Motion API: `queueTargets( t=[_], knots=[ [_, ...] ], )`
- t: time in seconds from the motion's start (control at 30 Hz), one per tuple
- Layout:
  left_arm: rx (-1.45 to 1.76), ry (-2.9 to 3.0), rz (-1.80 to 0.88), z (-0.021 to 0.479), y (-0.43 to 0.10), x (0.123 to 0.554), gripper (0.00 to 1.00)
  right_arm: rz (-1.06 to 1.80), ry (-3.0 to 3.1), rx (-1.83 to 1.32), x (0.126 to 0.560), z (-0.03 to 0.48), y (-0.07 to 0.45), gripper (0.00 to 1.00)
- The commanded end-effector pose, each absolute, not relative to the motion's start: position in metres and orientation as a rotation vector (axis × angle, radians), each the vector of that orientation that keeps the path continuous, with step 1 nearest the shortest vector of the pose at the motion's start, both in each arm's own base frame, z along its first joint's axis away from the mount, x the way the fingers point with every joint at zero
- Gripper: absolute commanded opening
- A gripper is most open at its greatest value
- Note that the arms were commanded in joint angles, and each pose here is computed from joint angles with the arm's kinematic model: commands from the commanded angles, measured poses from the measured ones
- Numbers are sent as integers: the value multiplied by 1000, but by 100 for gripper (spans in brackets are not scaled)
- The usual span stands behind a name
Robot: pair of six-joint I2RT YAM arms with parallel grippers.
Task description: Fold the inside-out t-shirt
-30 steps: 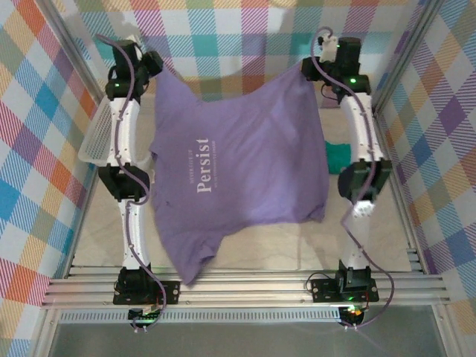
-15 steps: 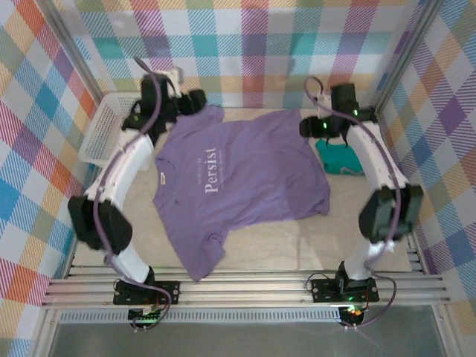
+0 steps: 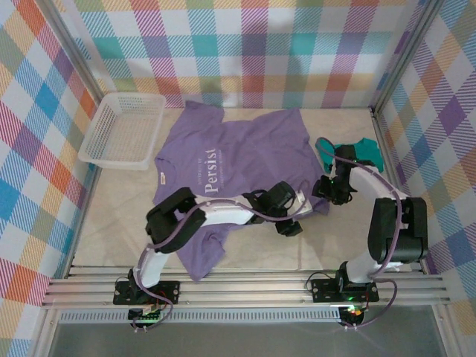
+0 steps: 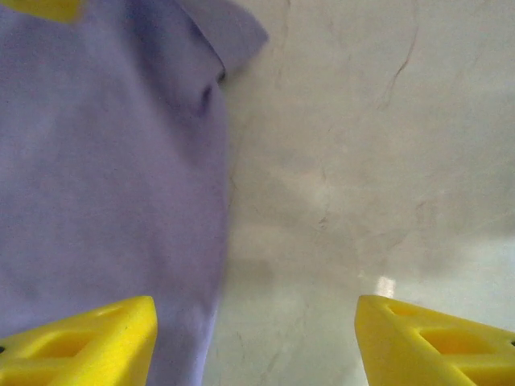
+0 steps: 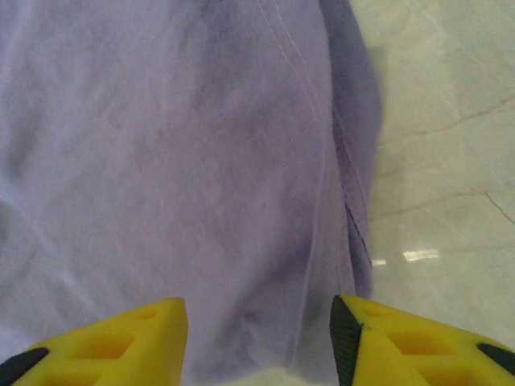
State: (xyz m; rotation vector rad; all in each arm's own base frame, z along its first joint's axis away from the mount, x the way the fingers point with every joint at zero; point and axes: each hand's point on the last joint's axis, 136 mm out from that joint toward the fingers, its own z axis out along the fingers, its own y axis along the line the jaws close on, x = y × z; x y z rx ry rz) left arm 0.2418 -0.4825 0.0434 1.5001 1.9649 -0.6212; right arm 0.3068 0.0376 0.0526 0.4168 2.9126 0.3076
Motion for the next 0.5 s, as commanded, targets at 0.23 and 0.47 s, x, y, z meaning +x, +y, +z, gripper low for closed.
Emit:
queueTargets(
  t=[0.23, 0.47],
  knots=[
    [1422, 1863, -353, 27, -496, 295, 28, 273, 2899, 479, 325, 43, 29, 21],
    [1294, 2027, -503, 42, -447, 289, 0, 592, 2821, 256, 345, 76, 72, 2]
  ],
)
